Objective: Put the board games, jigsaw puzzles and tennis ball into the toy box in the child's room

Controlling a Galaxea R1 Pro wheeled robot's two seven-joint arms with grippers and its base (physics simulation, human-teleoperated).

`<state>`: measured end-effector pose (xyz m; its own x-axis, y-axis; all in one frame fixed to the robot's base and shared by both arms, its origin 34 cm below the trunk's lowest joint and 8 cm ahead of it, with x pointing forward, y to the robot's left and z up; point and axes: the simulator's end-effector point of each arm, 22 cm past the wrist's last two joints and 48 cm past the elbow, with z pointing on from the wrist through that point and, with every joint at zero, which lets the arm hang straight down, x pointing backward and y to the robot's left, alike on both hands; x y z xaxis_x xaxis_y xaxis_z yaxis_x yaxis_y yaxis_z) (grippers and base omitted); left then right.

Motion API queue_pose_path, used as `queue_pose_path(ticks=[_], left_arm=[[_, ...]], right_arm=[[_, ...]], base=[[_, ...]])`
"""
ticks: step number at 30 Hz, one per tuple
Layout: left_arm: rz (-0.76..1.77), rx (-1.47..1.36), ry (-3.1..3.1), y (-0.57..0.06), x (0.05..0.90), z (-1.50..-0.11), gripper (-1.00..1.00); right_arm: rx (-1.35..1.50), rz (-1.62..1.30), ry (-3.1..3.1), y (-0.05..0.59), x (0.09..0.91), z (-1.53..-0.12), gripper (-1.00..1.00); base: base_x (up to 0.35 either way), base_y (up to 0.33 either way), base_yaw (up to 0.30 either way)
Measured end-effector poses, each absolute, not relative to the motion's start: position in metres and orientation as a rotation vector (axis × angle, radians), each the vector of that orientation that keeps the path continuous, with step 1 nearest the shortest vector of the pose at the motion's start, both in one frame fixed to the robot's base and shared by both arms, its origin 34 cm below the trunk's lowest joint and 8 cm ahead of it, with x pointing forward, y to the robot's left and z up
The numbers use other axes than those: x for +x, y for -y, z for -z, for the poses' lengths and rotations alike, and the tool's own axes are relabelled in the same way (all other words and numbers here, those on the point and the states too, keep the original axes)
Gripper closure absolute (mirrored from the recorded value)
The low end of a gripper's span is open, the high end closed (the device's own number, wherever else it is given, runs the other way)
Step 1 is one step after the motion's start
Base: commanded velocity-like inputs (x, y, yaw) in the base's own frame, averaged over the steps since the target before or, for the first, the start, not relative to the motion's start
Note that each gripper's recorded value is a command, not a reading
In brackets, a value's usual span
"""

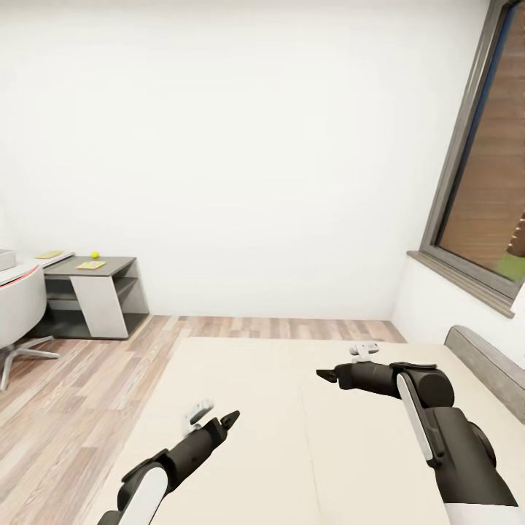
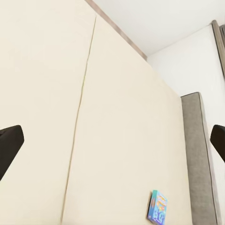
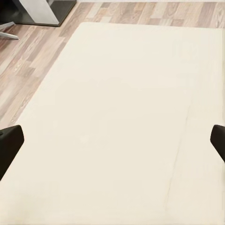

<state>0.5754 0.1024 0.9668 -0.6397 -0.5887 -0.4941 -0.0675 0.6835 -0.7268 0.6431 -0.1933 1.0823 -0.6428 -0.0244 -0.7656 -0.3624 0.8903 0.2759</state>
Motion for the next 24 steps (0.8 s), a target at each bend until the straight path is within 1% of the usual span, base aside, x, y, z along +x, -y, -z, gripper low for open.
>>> queue_pose_path(ticks=[24], left_arm=[[0.885, -0.502, -2.14, -0.1025, 0.5754, -0.9668, -1.0]], right_arm=[[-0.275, -0.519, -2.226, 0.1945, 0.6432, -1.0817, -1.0]], base=[[0.0, -0.135, 0.0]])
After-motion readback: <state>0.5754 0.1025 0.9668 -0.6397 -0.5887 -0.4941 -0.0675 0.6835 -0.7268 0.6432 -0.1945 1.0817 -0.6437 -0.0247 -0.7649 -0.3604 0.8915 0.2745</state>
